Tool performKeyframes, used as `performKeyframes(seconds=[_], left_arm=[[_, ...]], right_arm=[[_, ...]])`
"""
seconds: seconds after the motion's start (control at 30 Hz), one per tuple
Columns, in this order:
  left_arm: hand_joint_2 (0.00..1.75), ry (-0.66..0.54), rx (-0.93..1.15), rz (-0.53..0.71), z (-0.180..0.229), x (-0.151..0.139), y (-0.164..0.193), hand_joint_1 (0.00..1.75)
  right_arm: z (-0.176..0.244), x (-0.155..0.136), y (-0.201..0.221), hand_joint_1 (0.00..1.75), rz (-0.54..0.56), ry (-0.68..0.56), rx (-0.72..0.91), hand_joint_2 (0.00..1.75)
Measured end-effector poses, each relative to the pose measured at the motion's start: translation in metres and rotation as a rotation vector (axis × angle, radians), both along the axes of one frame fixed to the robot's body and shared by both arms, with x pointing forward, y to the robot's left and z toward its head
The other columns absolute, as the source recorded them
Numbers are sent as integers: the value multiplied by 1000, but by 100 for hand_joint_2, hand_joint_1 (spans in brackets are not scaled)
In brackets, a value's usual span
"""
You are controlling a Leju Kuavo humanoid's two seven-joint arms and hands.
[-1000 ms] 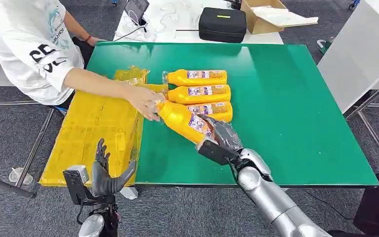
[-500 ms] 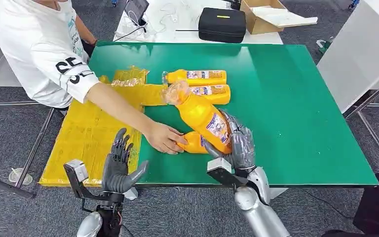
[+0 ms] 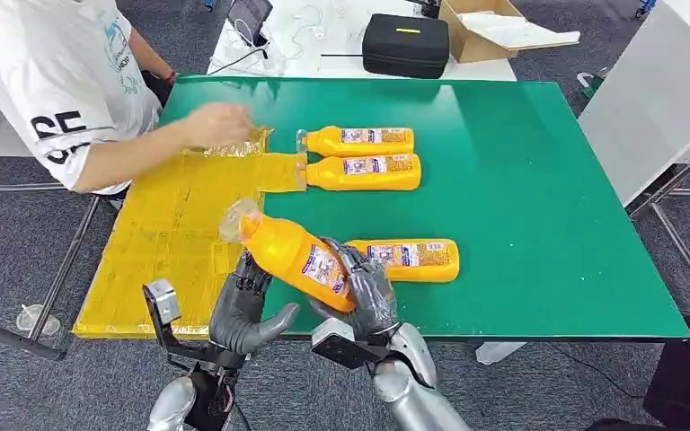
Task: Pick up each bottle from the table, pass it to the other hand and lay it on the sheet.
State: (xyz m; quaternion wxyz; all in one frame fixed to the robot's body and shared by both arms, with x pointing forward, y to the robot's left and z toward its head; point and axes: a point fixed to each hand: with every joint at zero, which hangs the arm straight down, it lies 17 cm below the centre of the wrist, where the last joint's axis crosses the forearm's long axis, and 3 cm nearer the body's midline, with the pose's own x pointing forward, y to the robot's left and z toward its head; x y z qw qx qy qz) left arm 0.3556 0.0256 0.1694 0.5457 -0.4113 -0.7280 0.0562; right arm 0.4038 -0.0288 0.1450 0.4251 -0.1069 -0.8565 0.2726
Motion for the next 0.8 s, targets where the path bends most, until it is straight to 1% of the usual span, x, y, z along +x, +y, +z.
performKeyframes(seconds=[0.17,0.53,0.67,0.8], left_arm=[[175,4,11,-3,-3,3,0,0],[175,14,25,-5,-9,4,-1,0],[175,28,42,4,-14,6,-1,0],[175,58,43,23,-23,9,4,0]], right_arm=[[-3,-3,21,175,39,20,-11,175],[-11,-3,34,175,66,46,-33,175],[-22,-14,56,175,128,84,-61,175],[-37,-20,70,175,165,127,-94,175]])
